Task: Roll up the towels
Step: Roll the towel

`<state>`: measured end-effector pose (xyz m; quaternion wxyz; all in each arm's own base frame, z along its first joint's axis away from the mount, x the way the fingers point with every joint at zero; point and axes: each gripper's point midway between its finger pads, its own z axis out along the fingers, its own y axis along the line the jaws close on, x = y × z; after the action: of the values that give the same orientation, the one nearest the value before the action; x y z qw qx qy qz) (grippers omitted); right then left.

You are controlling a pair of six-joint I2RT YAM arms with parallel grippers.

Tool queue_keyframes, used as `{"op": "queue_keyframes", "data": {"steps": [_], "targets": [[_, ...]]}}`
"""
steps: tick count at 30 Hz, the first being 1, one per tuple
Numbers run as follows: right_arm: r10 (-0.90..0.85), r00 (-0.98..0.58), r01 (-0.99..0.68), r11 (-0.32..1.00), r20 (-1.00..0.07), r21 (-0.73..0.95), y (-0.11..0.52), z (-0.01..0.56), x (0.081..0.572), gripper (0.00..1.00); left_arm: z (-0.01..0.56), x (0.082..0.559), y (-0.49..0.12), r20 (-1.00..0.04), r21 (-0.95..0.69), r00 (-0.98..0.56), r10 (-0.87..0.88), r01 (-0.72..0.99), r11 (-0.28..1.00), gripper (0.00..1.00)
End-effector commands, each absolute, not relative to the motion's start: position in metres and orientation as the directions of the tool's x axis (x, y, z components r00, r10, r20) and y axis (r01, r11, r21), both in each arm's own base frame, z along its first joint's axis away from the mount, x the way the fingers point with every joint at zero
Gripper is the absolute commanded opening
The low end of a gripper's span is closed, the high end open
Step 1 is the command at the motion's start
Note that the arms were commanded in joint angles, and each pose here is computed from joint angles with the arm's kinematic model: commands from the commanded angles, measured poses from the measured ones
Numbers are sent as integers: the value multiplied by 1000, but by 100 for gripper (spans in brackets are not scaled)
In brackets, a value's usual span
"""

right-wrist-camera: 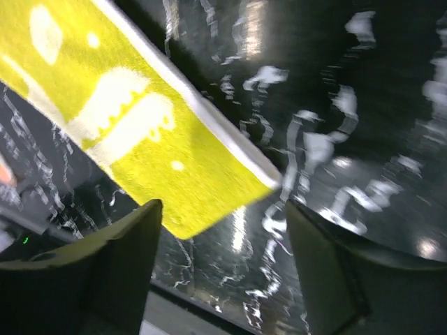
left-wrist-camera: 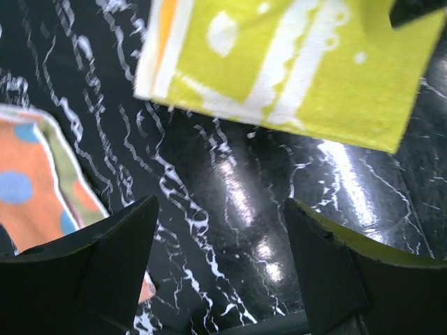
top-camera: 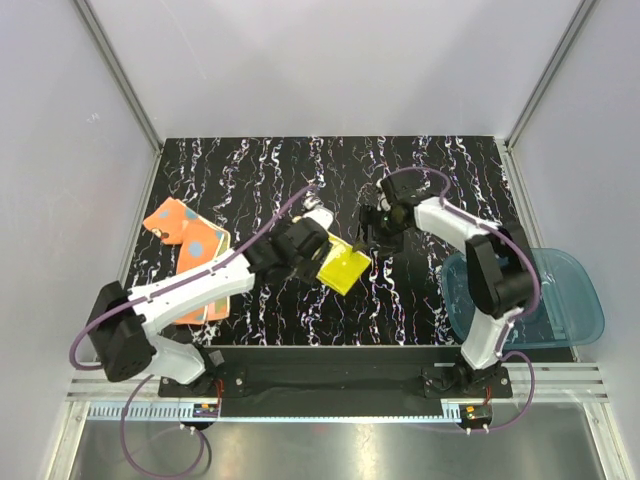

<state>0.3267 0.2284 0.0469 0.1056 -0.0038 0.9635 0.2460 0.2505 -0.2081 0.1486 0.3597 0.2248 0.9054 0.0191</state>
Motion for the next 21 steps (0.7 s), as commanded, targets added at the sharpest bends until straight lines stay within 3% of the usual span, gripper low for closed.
{"op": "queue_keyframes", "data": {"steps": [1,4,10,16,21], "targets": [[102,-908,-25,955,-407,295,180,100,348,81,163,261,-247,-686,228,-533,496,491,841,76],[165,-882,52,965,-441,257,153,111,341,82,149,260,-266,-649,282,-511,564,527,802,67],[199,-866,102,968,-458,228,130,121,318,87,119,255,-311,-608,291,-491,624,593,751,66],[223,-845,154,972,-485,179,108,130,307,91,86,244,-335,-553,268,-497,668,654,708,51],[242,-836,177,968,-493,175,101,134,306,92,69,231,-349,-527,263,-485,698,688,676,50]]}}
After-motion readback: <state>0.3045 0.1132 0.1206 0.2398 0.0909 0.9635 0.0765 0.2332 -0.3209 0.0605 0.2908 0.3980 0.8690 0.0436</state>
